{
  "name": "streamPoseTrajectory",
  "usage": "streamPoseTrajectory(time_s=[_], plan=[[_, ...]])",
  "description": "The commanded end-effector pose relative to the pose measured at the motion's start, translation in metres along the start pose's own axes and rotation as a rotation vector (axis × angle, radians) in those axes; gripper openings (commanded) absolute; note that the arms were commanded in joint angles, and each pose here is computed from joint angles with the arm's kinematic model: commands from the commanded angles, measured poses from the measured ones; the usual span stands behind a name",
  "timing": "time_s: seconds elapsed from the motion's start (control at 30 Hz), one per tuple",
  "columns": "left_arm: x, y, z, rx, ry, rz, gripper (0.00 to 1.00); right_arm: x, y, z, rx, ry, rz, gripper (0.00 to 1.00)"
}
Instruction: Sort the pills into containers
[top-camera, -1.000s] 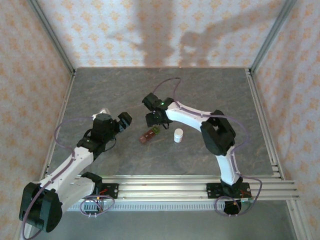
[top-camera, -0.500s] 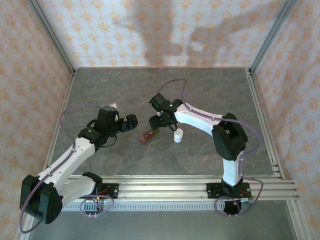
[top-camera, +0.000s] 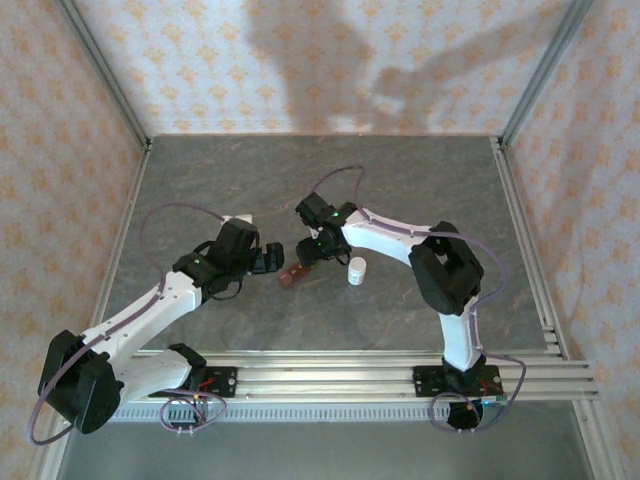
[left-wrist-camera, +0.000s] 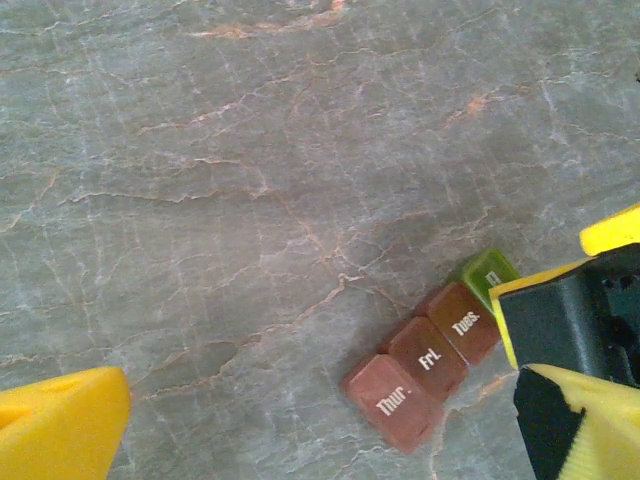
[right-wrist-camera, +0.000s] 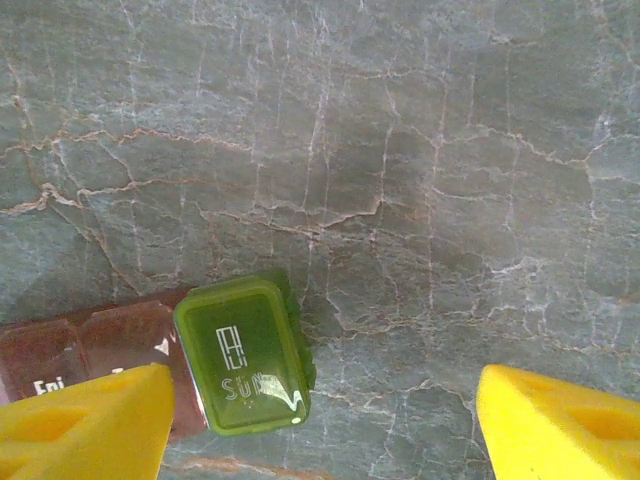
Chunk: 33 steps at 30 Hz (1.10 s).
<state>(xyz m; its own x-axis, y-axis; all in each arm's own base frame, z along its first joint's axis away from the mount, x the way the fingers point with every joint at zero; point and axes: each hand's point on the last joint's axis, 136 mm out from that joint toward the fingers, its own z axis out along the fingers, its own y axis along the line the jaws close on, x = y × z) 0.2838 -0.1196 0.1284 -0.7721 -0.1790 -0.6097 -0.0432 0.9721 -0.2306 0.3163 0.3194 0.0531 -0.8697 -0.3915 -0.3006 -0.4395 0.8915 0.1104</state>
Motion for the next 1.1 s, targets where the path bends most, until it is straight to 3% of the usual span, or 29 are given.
streamPoseTrajectory(time_s=[0.0, 0.6, 1.07], plan=[[-0.007, -0.001, -0.004, -0.002, -0.048, 0.024, 1.00, -0.006, 0.000, 0.006, -0.001, -0.006, 0.006, 0.79], [0.009, -0.008, 0.005, 0.038, 0.015, 0.086, 1.00, -0.016, -0.003, -0.003, -0.020, -0.030, 0.042, 0.79], [0.024, -0.009, 0.010, -0.040, 0.090, 0.242, 0.99, 0.000, -0.006, 0.021, -0.013, 0.031, 0.057, 0.78]])
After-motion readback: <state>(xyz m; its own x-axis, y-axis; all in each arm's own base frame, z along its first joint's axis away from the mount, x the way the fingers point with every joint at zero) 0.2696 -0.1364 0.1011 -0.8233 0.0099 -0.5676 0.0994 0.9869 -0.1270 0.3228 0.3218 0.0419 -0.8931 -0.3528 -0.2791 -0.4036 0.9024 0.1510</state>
